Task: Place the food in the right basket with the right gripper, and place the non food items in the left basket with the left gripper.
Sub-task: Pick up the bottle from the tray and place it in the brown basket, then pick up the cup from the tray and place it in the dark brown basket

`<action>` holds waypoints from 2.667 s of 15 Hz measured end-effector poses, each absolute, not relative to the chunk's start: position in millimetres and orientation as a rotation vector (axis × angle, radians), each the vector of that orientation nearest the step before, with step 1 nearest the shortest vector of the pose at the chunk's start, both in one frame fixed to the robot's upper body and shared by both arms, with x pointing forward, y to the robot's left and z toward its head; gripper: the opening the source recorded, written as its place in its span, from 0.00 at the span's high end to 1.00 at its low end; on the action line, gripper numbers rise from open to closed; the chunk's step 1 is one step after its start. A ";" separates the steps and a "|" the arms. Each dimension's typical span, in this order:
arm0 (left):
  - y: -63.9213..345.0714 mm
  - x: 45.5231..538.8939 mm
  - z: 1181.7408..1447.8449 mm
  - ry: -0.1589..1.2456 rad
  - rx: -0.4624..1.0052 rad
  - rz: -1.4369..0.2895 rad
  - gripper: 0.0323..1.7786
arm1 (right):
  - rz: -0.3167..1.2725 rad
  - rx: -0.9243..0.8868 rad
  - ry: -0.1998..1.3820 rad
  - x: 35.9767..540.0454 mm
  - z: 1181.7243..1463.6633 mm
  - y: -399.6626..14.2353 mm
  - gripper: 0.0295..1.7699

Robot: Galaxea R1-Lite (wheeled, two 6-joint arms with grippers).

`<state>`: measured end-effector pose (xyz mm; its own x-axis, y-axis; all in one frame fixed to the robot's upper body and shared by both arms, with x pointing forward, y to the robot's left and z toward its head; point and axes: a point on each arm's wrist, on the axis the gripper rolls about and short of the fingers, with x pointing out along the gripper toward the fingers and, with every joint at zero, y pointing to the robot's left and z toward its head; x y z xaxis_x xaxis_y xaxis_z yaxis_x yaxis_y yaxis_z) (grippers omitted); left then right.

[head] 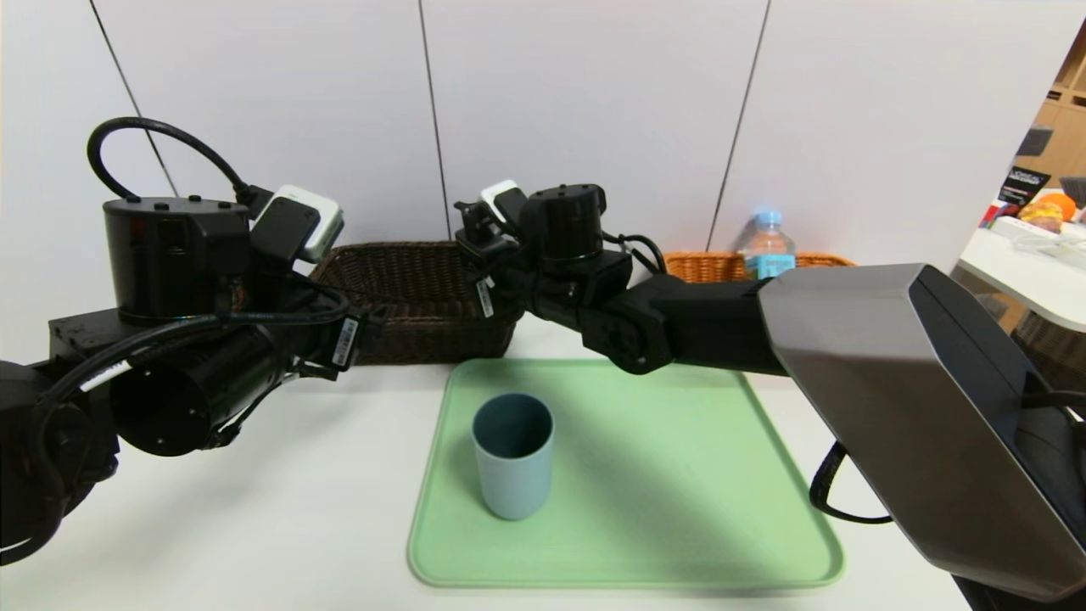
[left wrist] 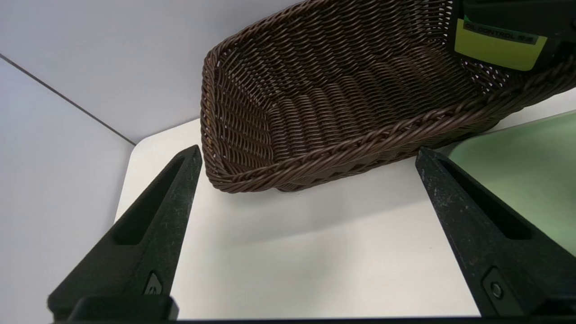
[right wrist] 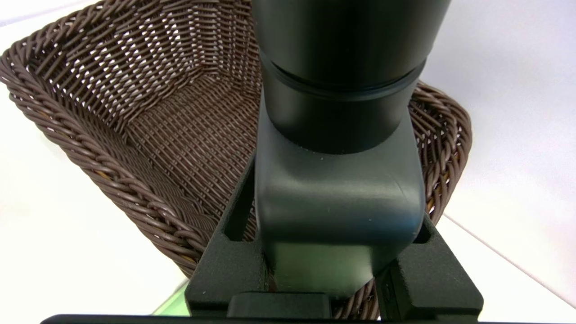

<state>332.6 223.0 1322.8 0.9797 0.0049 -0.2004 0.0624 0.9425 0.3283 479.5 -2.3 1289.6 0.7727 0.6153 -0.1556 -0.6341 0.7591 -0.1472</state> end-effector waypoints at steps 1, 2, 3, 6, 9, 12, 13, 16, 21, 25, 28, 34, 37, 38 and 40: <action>222.2 333.4 1322.9 0.200 0.340 -0.031 0.05 | 0.686 -0.194 0.101 479.8 1289.4 -2.5 0.66; 221.2 334.3 1323.4 0.198 0.339 -0.032 0.05 | 0.688 -0.194 0.101 480.0 1289.4 -2.8 0.66; 220.2 334.9 1323.3 0.199 0.340 -0.035 0.05 | 0.689 -0.194 0.100 480.2 1289.4 -3.1 0.66; 219.4 335.7 1323.0 0.199 0.338 -0.035 0.05 | 0.693 -0.187 0.091 480.2 1291.9 -2.5 0.66; 218.8 336.6 1324.1 0.182 0.330 -0.033 0.05 | 0.712 -0.182 0.087 478.9 1292.7 -1.0 0.66; 218.4 337.3 1322.8 0.184 0.331 -0.033 0.05 | 0.715 -0.182 0.086 478.0 1292.2 0.5 0.66; 218.3 337.6 1323.5 0.182 0.330 -0.033 0.05 | 0.717 -0.183 0.087 477.7 1291.1 1.6 0.66; 218.2 338.1 1324.2 0.179 0.329 -0.032 0.05 | 0.721 -0.180 0.078 476.7 1290.4 4.0 0.66; 215.8 337.4 1324.9 0.176 0.329 -0.041 0.05 | 0.721 -0.179 0.076 476.6 1291.2 3.9 0.40; 215.1 335.9 1323.2 0.180 0.326 -0.044 0.05 | 0.717 -0.177 0.075 476.2 1292.7 3.4 0.25; 214.4 337.2 1329.7 0.150 0.275 -0.038 0.05 | 0.710 -0.176 0.068 472.3 1295.9 6.0 0.18; 209.6 346.0 1348.9 0.072 0.119 -0.032 0.05 | 0.623 -0.158 0.016 458.2 1333.0 -3.4 0.10; 206.5 348.2 1346.3 0.098 0.094 -0.065 0.05 | 0.571 -0.147 0.004 446.2 1359.6 -15.3 0.08; 205.4 348.6 1346.6 0.098 0.069 -0.095 0.05 | 0.562 -0.134 0.004 442.7 1366.8 -19.4 0.08; 204.8 348.2 1349.0 0.093 0.045 -0.133 0.05 | 0.534 -0.105 0.008 433.2 1379.4 -28.1 0.07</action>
